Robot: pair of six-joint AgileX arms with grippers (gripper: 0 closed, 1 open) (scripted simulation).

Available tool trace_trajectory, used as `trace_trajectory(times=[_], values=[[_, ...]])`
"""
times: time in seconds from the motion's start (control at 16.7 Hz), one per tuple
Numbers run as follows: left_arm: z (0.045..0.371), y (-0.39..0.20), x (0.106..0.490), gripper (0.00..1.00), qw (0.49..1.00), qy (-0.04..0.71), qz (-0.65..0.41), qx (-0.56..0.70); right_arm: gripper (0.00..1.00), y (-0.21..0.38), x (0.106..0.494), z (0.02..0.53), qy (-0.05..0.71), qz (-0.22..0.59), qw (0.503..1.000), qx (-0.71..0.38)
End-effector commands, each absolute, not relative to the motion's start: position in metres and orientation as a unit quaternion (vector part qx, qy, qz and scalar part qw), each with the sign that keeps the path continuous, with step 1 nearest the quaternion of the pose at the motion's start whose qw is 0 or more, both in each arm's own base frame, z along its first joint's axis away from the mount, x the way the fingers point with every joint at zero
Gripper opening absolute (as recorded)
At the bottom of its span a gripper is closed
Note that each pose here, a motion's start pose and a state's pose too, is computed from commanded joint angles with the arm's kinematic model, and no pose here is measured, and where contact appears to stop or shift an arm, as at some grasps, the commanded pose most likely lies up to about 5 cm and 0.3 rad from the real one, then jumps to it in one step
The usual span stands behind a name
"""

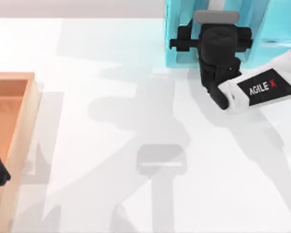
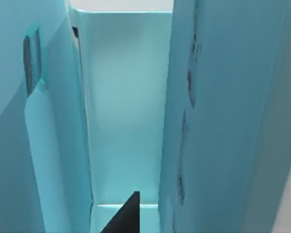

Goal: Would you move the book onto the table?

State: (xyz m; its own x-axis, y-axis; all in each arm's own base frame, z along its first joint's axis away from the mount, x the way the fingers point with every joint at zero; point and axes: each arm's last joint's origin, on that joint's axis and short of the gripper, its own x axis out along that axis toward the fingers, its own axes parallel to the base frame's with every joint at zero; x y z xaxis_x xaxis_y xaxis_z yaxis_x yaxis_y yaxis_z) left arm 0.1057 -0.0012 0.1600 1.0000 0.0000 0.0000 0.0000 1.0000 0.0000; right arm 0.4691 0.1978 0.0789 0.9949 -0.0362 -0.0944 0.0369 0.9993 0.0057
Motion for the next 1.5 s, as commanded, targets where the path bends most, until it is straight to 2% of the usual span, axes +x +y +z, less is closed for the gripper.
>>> trace_trajectory(times=[0.3,1.08,1.5], values=[[0.1600,-0.0012,0.1057,1.00,1.000,0.000,0.000,0.000,1.00,0.1966,0.4736,0.0784,0.048,-0.018,0.999,0.004],[0.1600,-0.0012,0.1057,1.00,1.000,0.000,0.000,0.000,0.02,0.1966,0.4736,0.0784,0.048,-0.018,0.999,0.004],[0.1600,-0.0012,0.1057,1.00,1.000,0.000,0.000,0.000,0.00,0.1966,0.4736,0.0784,0.048,-0.018,0.999,0.004]])
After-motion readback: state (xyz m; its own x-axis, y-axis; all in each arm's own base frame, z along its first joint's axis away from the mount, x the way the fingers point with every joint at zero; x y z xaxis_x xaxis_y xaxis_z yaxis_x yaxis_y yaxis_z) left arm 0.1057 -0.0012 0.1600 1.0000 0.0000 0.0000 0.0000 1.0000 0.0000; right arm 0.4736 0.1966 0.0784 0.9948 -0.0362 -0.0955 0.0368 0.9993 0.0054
